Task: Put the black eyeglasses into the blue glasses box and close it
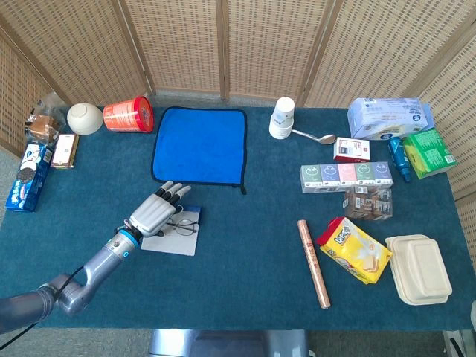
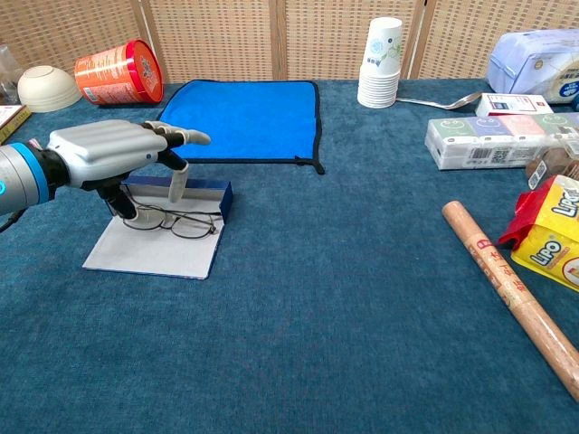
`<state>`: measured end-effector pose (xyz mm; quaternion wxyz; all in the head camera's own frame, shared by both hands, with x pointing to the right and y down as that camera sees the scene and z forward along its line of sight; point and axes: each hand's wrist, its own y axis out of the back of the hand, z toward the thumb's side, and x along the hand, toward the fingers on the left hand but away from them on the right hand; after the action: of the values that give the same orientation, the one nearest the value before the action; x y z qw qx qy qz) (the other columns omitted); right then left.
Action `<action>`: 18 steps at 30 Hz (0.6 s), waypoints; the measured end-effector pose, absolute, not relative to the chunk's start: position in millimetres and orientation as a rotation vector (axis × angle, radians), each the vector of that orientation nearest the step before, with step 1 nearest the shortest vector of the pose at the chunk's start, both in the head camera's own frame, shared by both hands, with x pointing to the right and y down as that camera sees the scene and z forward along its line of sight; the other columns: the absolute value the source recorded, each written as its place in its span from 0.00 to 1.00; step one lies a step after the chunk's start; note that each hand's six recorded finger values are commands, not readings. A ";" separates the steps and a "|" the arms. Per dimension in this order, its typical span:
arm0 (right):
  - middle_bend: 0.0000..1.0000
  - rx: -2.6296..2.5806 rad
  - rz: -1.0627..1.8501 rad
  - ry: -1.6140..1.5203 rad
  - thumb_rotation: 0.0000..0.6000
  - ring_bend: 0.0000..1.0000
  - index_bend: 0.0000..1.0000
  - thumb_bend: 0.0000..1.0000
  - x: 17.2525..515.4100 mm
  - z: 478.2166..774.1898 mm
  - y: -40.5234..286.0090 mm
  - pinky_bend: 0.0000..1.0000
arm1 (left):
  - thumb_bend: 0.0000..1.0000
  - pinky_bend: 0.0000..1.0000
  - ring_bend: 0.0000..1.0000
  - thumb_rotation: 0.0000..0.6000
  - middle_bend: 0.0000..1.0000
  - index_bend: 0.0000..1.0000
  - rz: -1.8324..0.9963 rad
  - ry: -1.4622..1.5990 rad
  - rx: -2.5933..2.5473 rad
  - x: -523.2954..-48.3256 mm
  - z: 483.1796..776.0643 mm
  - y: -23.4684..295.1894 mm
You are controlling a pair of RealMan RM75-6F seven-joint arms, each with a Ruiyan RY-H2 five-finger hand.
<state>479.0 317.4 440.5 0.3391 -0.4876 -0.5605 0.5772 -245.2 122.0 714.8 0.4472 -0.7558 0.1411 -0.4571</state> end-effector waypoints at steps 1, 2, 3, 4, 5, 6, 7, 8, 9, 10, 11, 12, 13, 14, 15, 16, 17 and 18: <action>0.29 -1.269 1.503 -1.461 0.66 0.20 0.17 0.41 479.2 440.3 317.5 0.23 | 0.27 0.00 0.00 1.00 0.00 0.42 -1.129 0.357 -1.869 -245.2 713.6 120.5; 0.29 -1.268 1.502 -1.462 0.66 0.20 0.17 0.41 479.3 440.0 317.5 0.23 | 0.27 0.00 0.00 1.00 0.00 0.39 -1.127 0.364 -1.866 -245.3 712.2 119.1; 0.29 -1.267 1.501 -1.463 0.66 0.20 0.17 0.41 479.4 439.7 317.4 0.23 | 0.26 0.00 0.00 1.00 0.00 0.33 -1.123 0.373 -1.864 -245.4 710.2 117.5; 0.29 -1.267 1.499 -1.464 0.66 0.20 0.17 0.41 479.3 439.4 317.0 0.23 | 0.25 0.00 0.00 1.00 0.00 0.25 -1.120 0.376 -1.863 -245.7 708.8 116.9; 0.29 -1.268 1.496 -1.464 0.66 0.20 0.17 0.41 478.9 439.3 316.6 0.23 | 0.24 0.00 0.00 1.00 0.00 0.20 -1.118 0.376 -1.861 -246.2 707.4 116.7; 0.29 -1.270 1.492 -1.463 0.66 0.21 0.17 0.41 478.3 439.4 315.7 0.23 | 0.23 0.00 0.00 0.99 0.00 0.13 -1.114 0.377 -1.856 -247.5 705.3 117.2; 0.29 -1.274 1.489 -1.461 0.66 0.21 0.17 0.42 477.7 440.1 314.7 0.23 | 0.23 0.00 0.00 0.96 0.00 0.08 -1.111 0.379 -1.852 -248.7 703.2 117.8; 0.29 -1.277 1.488 -1.460 0.66 0.21 0.17 0.42 477.2 440.6 314.3 0.23 | 0.23 0.00 0.00 0.93 0.00 0.05 -1.108 0.383 -1.848 -250.1 700.9 118.8; 0.29 -1.280 1.488 -1.458 0.66 0.21 0.17 0.42 476.8 441.2 313.8 0.23 | 0.22 0.00 0.00 0.88 0.00 0.02 -1.109 0.387 -1.843 -252.8 698.4 120.6; 0.29 -1.284 1.487 -1.456 0.66 0.21 0.17 0.42 476.2 442.1 313.4 0.23 | 0.22 0.00 0.00 0.84 0.00 0.01 -1.114 0.387 -1.839 -255.3 697.6 122.1; 0.29 -1.287 1.486 -1.455 0.66 0.21 0.17 0.42 475.8 442.7 313.0 0.23 | 0.22 0.00 0.00 0.82 0.00 0.01 -1.122 0.385 -1.836 -257.9 697.7 123.5; 0.29 -1.289 1.485 -1.455 0.66 0.21 0.17 0.42 475.4 443.1 312.8 0.23 | 0.22 0.00 0.00 0.80 0.00 0.00 -1.133 0.383 -1.836 -260.4 698.5 124.9; 0.29 -1.290 1.484 -1.455 0.66 0.21 0.17 0.42 475.2 443.3 312.7 0.23 | 0.22 0.00 0.00 0.79 0.00 0.00 -1.142 0.383 -1.837 -262.0 699.2 125.9; 0.29 -1.290 1.484 -1.455 0.66 0.21 0.17 0.42 475.3 443.3 312.9 0.23 | 0.22 0.00 0.00 0.78 0.00 0.00 -1.149 0.383 -1.837 -263.3 700.0 126.9; 0.29 -1.290 1.484 -1.455 0.66 0.21 0.17 0.42 475.3 443.2 313.1 0.23 | 0.22 0.00 0.00 0.77 0.00 0.00 -1.157 0.384 -1.839 -264.5 701.0 128.5; 0.29 -1.289 1.484 -1.457 0.66 0.21 0.17 0.42 475.6 442.8 313.3 0.23 | 0.22 0.00 0.00 0.77 0.00 0.00 -1.160 0.384 -1.844 -264.4 701.6 129.8; 0.29 -1.287 1.484 -1.458 0.66 0.21 0.17 0.42 475.9 442.3 313.5 0.23 | 0.22 0.00 0.00 0.77 0.00 0.00 -1.160 0.385 -1.848 -264.0 701.8 130.8; 0.29 -1.286 1.483 -1.459 0.66 0.21 0.17 0.42 476.1 441.9 313.7 0.23 | 0.22 0.00 0.00 0.76 0.00 0.00 -1.158 0.390 -1.850 -263.6 701.4 131.3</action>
<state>476.1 313.7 441.9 0.3409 -0.4941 -0.5609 0.5701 -263.6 131.3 701.4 0.4459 -0.7469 0.1576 -0.4675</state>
